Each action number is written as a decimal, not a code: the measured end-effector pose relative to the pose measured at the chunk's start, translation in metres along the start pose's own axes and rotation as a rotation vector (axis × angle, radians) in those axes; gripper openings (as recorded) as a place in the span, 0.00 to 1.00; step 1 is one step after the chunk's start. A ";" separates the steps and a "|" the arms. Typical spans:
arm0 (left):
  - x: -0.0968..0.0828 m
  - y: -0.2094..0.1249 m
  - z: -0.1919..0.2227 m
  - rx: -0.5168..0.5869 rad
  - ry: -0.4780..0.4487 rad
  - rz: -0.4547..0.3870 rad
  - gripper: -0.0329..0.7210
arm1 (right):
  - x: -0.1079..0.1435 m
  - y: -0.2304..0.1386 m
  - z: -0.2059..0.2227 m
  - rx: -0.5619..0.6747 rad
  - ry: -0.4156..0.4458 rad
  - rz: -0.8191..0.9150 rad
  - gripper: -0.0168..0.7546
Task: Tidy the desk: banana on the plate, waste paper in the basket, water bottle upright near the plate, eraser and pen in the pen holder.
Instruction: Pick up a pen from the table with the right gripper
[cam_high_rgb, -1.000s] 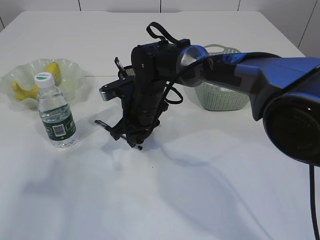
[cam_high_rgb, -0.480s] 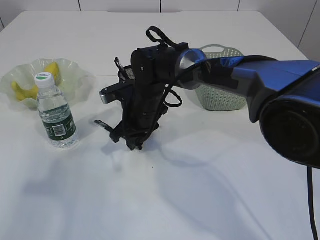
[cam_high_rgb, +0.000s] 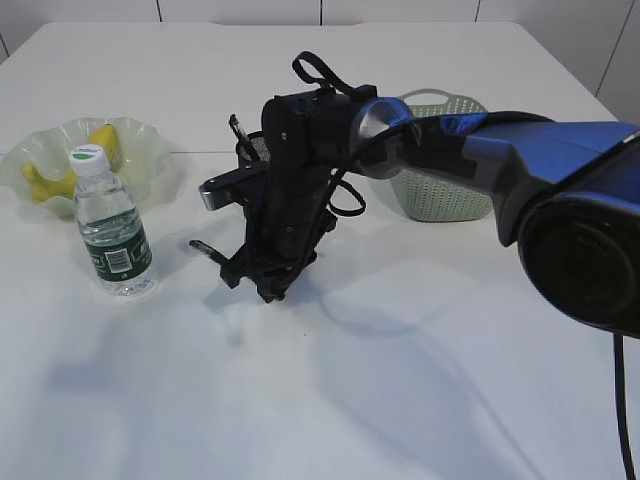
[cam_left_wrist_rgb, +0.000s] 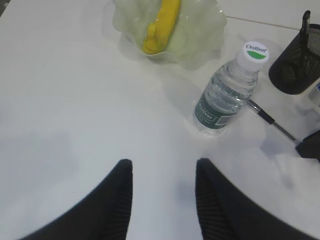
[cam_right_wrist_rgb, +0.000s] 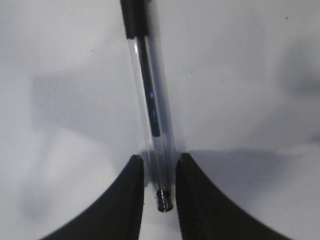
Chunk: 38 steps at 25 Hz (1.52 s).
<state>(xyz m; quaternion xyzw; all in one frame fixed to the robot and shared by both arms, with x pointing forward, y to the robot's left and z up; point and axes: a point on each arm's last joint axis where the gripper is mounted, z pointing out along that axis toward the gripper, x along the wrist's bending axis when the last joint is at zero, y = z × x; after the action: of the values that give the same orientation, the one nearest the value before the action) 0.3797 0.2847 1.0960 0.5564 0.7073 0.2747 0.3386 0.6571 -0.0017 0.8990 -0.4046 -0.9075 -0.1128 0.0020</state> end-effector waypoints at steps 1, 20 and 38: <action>0.000 0.000 0.000 0.000 0.000 0.000 0.44 | 0.000 0.000 0.000 0.002 0.000 0.000 0.24; 0.000 0.000 0.000 0.000 0.000 0.000 0.43 | 0.000 -0.001 0.000 0.011 0.004 -0.014 0.08; 0.000 0.000 0.000 -0.004 0.005 0.007 0.43 | 0.006 -0.001 -0.028 0.017 0.027 -0.019 0.07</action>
<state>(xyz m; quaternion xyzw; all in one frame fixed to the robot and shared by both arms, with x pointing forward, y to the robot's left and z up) 0.3799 0.2852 1.0962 0.5575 0.7057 0.2788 0.3367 0.6498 -0.0041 0.9261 -0.3946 -0.9121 -0.1104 0.0166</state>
